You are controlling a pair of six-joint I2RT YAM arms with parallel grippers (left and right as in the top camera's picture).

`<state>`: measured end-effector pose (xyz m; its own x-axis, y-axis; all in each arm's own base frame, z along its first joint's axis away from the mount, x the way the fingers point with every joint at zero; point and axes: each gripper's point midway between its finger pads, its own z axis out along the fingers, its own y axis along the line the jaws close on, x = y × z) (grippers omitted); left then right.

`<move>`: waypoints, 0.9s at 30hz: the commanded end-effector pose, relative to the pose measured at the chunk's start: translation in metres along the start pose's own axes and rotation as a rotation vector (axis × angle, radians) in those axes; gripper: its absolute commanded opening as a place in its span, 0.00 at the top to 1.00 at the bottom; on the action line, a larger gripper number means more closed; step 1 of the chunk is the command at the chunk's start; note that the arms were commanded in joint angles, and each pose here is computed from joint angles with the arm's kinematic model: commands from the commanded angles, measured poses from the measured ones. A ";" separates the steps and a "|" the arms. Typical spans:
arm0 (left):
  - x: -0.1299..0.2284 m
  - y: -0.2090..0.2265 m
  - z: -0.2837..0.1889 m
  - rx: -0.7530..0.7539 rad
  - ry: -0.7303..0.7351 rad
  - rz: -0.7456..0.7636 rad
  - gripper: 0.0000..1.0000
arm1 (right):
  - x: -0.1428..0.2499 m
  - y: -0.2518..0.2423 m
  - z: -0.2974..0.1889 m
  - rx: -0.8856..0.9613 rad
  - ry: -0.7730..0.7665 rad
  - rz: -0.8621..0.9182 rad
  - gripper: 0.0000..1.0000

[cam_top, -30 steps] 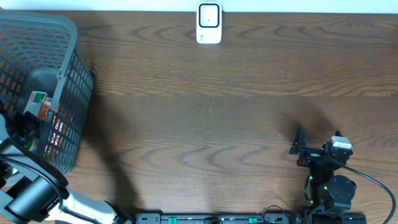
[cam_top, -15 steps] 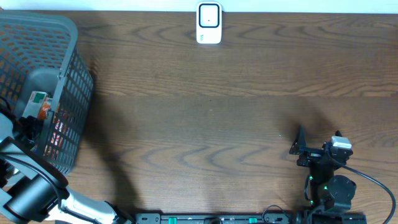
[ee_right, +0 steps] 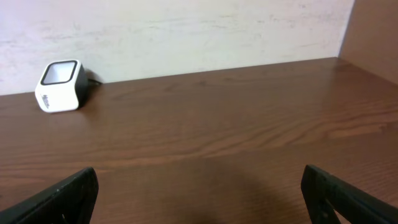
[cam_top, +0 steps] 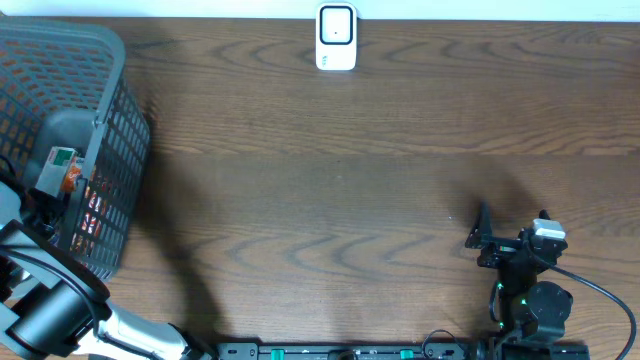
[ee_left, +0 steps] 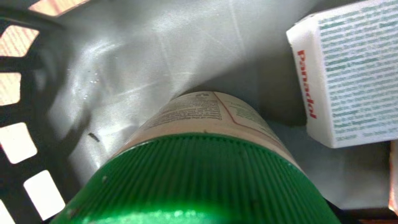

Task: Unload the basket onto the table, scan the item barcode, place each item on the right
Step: 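Lift the green-capped bottle out and carry it toward the scanner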

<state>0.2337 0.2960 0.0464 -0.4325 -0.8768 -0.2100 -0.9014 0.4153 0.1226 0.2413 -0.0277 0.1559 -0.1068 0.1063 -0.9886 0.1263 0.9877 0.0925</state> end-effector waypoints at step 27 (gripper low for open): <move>0.069 -0.075 -0.374 1.164 -0.366 -0.264 0.28 | 0.001 0.000 0.000 -0.001 -0.001 -0.013 0.01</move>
<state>0.2703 0.1553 0.3566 0.0259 -0.8969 -0.4416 -0.5040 0.3698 -0.7806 0.2414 -0.0277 0.1556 -0.1076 0.1064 -0.9885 0.1263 0.9877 0.0925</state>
